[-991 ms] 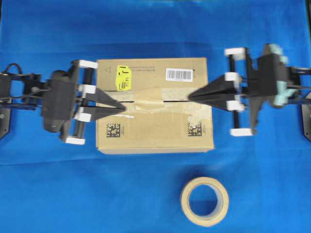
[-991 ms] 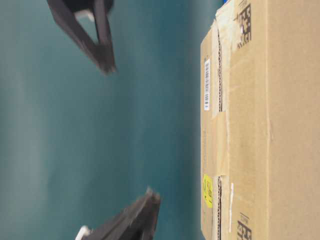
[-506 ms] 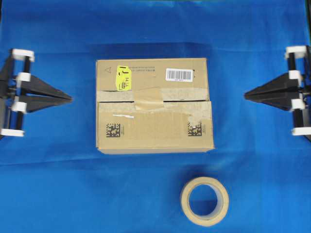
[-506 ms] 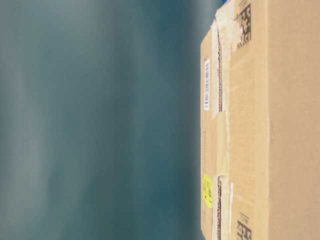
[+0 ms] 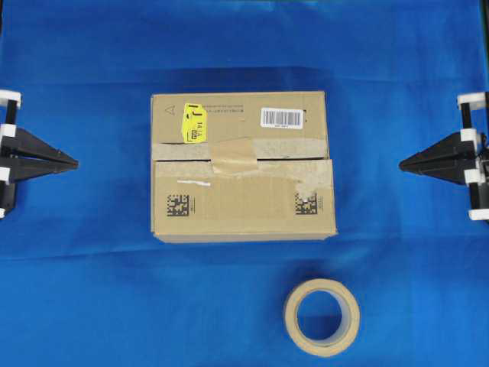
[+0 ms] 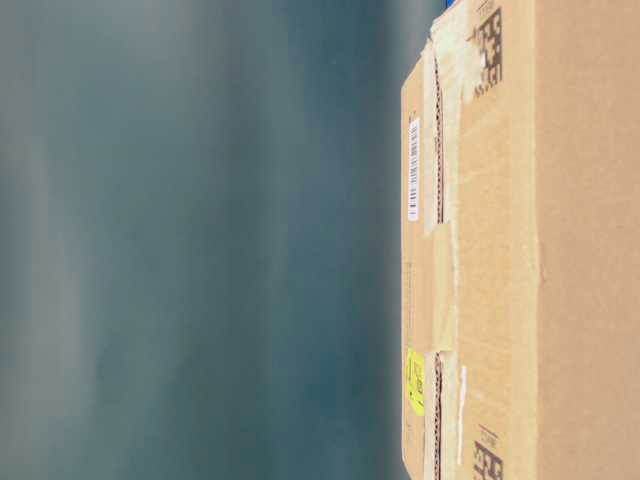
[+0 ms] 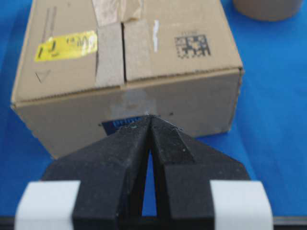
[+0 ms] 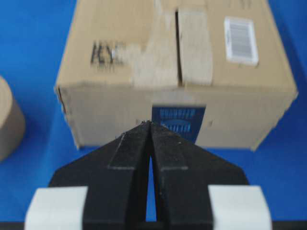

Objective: Apply tape along the seams of the closed cardboard box to seal it securely.

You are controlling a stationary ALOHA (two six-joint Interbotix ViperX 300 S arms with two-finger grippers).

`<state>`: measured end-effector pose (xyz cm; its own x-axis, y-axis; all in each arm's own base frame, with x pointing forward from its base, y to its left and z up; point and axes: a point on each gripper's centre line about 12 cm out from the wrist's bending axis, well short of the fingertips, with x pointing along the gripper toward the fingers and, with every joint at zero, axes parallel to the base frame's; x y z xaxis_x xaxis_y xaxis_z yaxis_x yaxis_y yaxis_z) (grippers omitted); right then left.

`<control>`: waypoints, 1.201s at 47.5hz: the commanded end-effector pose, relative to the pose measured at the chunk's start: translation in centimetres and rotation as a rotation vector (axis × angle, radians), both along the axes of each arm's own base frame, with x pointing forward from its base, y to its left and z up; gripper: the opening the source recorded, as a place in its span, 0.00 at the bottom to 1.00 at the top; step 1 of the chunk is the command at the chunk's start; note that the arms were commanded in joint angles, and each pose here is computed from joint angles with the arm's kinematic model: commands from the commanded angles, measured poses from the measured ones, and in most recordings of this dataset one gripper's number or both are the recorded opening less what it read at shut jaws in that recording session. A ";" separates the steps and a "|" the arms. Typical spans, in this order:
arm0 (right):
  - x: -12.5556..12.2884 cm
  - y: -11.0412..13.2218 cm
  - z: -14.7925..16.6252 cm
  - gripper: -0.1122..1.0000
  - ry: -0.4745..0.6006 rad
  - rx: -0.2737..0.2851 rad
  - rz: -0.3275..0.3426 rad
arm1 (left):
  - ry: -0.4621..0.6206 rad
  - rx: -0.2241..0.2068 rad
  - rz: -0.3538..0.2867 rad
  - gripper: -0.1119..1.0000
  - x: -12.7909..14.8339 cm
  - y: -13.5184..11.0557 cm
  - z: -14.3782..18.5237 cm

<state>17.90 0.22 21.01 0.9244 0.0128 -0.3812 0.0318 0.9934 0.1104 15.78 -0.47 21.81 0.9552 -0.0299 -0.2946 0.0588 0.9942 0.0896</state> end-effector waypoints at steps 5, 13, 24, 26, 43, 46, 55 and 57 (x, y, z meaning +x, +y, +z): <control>0.3 0.0 0.2 0.10 -0.006 0.004 -0.001 | -0.007 -0.007 0.005 0.10 0.2 0.0 0.3; 0.4 0.0 0.2 0.10 -0.008 0.004 -0.002 | -0.006 -0.007 0.005 0.10 0.1 0.0 0.3; 0.4 0.0 0.3 0.10 -0.009 0.004 -0.001 | -0.011 -0.008 0.005 0.10 0.1 0.0 0.4; 0.4 0.0 0.3 0.10 -0.011 0.004 -0.002 | -0.011 -0.008 0.005 0.10 0.1 0.0 0.4; 0.4 0.0 0.4 0.10 -0.014 0.004 -0.002 | -0.014 -0.008 0.005 0.10 0.1 0.0 0.5; 0.4 0.0 0.4 0.10 -0.015 0.004 -0.001 | -0.014 -0.008 0.005 0.10 0.1 0.0 0.5; 0.4 0.0 0.5 0.10 -0.017 0.004 -0.001 | -0.018 -0.009 0.006 0.10 0.1 0.0 0.6; 0.4 0.0 0.5 0.10 -0.017 0.004 -0.002 | -0.018 -0.009 0.006 0.10 0.1 0.0 0.6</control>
<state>17.97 0.21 20.79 0.9221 0.0125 -0.3868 0.0327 0.9934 0.1100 15.69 -0.47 21.77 0.9556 -0.0300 -0.2931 0.0565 0.9950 0.0823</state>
